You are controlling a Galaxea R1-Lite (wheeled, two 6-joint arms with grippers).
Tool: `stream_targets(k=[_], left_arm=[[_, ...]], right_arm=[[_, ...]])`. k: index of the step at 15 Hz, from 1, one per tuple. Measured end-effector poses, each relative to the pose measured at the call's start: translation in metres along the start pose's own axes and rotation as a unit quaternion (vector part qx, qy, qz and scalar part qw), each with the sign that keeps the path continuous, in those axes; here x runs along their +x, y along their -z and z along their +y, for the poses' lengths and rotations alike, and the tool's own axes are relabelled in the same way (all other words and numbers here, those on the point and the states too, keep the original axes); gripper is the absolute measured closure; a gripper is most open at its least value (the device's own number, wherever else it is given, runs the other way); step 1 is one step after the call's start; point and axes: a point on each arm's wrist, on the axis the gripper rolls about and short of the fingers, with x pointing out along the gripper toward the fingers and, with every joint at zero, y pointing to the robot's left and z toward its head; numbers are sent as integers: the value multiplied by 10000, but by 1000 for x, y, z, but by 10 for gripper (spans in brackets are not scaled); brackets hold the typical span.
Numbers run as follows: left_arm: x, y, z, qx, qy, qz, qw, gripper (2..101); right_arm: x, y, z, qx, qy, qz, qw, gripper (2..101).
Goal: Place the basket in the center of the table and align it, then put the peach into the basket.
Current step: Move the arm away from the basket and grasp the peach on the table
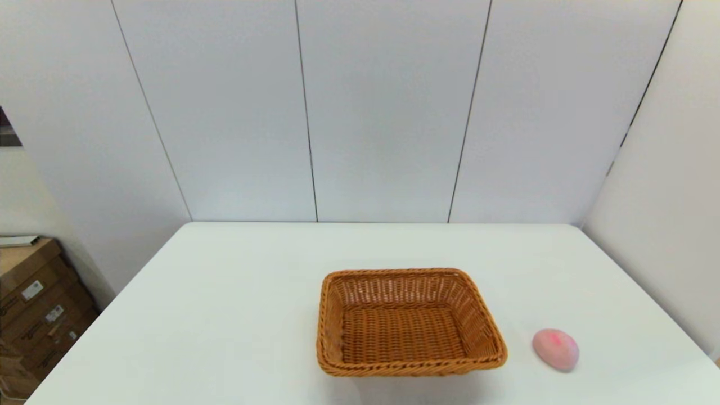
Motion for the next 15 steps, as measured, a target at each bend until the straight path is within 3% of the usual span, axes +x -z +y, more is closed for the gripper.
stream_targets(k=[2, 4, 7, 8, 12, 13, 15], left_arm=[[0, 2, 0, 129, 19, 73, 9999, 57], [0, 4, 0, 88, 20, 197, 9998, 55], [0, 4, 0, -28, 18, 186, 9998, 54], [0, 4, 0, -32, 18, 184, 9998, 54], [0, 4, 0, -47, 13, 184, 9998, 54], [0, 4, 0, -68, 13, 184, 9998, 54], [0, 4, 0, -107, 12, 186, 9998, 54]], right_arm=[[5, -17, 0, -1, -1, 190, 9998, 52], [21, -32, 1, -5, -17, 658, 9978, 52], [60, -46, 2, -43, -98, 1741, 9847, 52], [78, -48, 2, -80, -122, 2160, 9763, 52], [159, -32, 6, -408, -202, 3887, 9202, 52], [178, -23, 7, -489, -204, 4160, 9078, 52], [216, -1, 9, -643, -90, 4511, 8901, 52]])
